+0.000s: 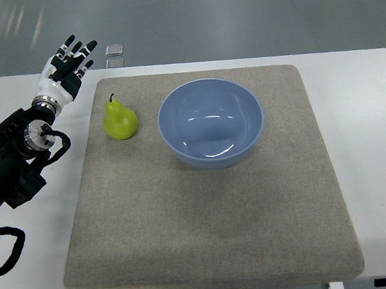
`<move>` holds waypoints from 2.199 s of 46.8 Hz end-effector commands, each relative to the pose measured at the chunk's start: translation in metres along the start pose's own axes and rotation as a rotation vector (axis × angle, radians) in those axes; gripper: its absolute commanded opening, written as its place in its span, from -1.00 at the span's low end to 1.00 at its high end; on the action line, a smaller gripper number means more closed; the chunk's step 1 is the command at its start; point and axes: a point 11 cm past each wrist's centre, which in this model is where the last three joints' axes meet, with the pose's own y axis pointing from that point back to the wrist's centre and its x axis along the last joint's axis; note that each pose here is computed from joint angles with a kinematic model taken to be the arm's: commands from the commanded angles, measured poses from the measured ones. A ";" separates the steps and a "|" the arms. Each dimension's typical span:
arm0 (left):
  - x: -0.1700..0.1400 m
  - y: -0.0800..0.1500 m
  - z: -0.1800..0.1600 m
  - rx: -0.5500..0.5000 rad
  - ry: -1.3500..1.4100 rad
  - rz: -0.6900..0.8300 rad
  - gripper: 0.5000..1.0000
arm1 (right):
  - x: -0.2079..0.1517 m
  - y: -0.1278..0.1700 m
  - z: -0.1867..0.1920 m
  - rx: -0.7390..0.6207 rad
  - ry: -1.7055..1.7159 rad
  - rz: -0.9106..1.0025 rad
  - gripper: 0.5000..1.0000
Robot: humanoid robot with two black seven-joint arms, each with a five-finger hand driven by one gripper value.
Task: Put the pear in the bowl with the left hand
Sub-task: 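Raise the left hand and swing it toward the pear's far side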
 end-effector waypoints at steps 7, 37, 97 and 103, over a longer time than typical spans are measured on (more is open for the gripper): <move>0.001 0.000 0.001 -0.003 0.003 0.003 0.97 | 0.000 0.000 0.000 0.000 0.000 -0.001 0.70; 0.009 0.001 0.010 -0.018 -0.001 0.011 0.97 | 0.000 0.000 0.000 0.000 0.000 -0.001 0.69; 0.000 0.007 0.050 0.019 -0.309 -0.126 0.97 | 0.000 0.000 0.000 0.000 0.000 0.001 0.70; -0.003 0.008 0.064 0.029 -0.425 -0.163 0.97 | 0.000 0.000 0.000 0.000 0.000 0.001 0.69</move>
